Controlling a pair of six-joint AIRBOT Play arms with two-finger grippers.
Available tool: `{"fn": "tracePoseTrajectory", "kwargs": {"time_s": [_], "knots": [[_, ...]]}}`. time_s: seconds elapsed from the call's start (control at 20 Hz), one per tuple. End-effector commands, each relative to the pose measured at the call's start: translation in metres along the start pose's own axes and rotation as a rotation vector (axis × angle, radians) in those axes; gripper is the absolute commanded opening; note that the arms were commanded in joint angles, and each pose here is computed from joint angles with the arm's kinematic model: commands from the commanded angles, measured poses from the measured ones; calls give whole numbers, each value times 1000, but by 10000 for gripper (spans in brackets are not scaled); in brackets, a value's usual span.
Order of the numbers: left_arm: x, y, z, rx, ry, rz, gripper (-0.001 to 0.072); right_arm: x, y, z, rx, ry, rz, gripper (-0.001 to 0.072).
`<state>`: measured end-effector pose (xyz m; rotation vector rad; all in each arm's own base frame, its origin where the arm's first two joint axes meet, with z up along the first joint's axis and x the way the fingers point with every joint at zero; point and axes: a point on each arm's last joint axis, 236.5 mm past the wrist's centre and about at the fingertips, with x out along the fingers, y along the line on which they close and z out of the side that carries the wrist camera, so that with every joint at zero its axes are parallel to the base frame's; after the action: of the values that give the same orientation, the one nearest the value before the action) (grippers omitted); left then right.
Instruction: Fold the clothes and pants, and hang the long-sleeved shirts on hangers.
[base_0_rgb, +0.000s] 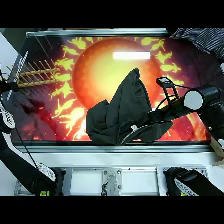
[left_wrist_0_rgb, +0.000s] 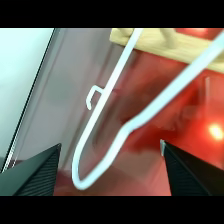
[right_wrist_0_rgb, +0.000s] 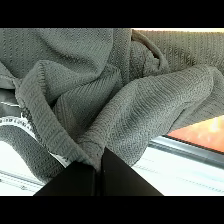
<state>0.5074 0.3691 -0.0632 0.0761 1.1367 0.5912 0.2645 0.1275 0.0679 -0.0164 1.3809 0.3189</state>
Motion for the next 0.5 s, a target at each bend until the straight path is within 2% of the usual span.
{"fn": "tracePoseTrajectory", "kwargs": {"time_s": [0.0, 0.45], "knots": [[26, 3, -7, 60, -12, 19, 714, 0, 0, 0, 0, 0, 0, 22], [48, 4, 11, 35, -132, 14, 713, 0, 0, 0, 0, 0, 0, 22]]}}
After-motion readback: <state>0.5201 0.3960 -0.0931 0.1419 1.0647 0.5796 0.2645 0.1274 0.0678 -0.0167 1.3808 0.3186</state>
